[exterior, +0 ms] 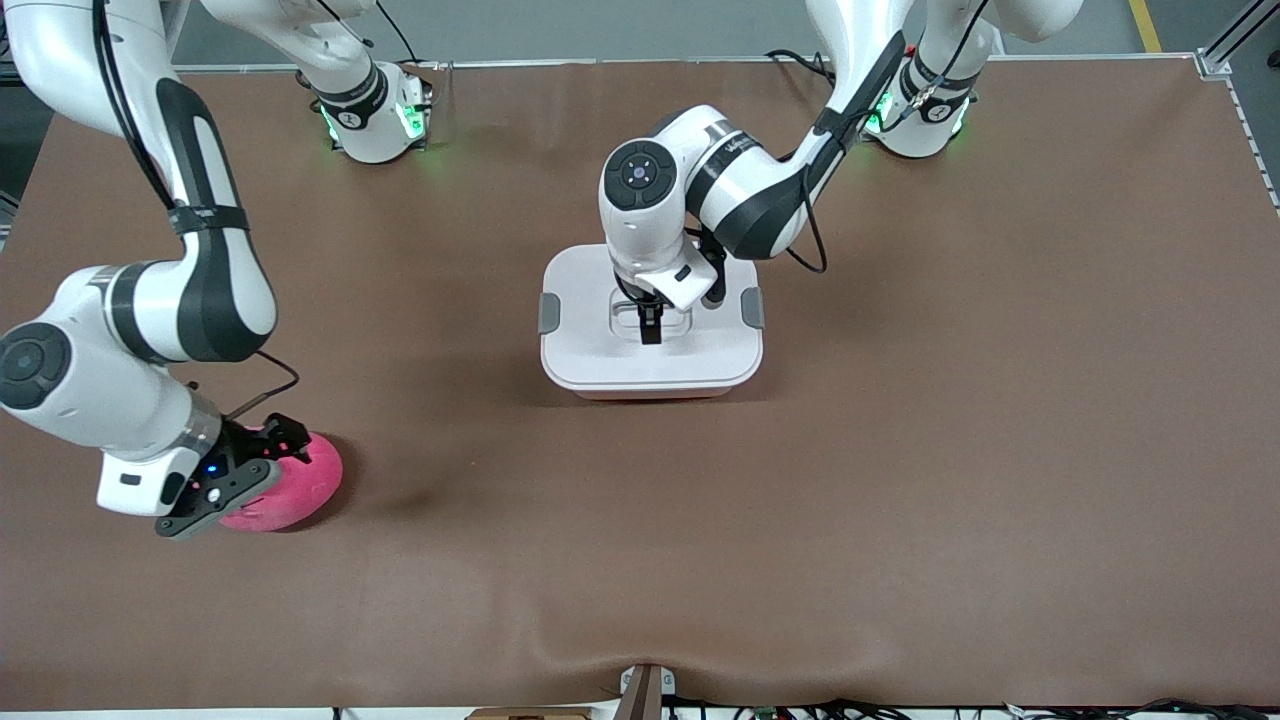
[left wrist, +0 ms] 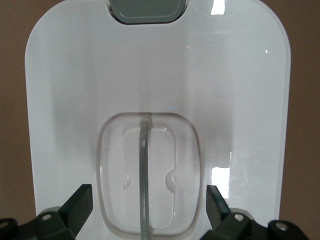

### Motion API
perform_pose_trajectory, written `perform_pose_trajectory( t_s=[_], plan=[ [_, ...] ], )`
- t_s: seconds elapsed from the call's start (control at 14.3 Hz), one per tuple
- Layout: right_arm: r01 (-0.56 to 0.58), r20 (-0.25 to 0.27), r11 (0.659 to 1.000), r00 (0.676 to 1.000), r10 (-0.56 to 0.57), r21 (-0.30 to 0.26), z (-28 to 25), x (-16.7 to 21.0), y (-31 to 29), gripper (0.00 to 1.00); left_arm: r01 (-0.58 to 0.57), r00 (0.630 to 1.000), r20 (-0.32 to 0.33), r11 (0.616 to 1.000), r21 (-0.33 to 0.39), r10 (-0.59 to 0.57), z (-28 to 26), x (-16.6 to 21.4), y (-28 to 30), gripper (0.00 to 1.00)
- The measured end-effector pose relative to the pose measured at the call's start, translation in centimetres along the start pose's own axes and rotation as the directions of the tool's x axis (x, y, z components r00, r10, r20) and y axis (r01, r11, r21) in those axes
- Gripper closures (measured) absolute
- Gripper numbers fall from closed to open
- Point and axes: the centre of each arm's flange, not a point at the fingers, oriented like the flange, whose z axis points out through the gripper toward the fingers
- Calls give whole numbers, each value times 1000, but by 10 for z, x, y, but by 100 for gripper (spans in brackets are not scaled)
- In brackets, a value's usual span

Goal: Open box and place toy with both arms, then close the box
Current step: 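Grasp the lid handle with the left gripper while the right gripper grasps the toy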

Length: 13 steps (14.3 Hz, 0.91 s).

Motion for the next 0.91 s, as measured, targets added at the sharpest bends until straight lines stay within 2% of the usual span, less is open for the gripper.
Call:
perform_pose_trajectory(
  t_s=[0.07, 0.14, 0.35, 0.49, 0.84, 0.91],
  plan=[
    [29, 3, 1000, 1000, -29, -1, 2, -8, 11, 0, -1, 1000, -3, 1000, 3, 1, 3, -1, 0, 0],
    [44, 10, 999, 999, -44, 2, 6, -17, 21, 0, -1, 1000, -5, 1000, 4, 1, 5, -1, 0, 7],
    [39, 42, 999, 998, -40, 26, 35, -35, 39, 0, -1, 1000, -7, 1000, 6, 1, 6, -1, 0, 37],
    [41, 57, 998, 997, -43, 41, 50, -36, 37, 0, -1, 1000, -7, 1000, 6, 1, 6, -1, 0, 41],
    [67, 60, 996, 996, -70, 55, 52, -30, 29, 0, 0, 1000, -5, 1000, 4, 0, 5, -1, 0, 93],
    [82, 63, 995, 994, -86, 59, 53, -30, 29, 0, 0, 1000, -5, 1000, 4, 1, 5, -1, 0, 93]
  ],
)
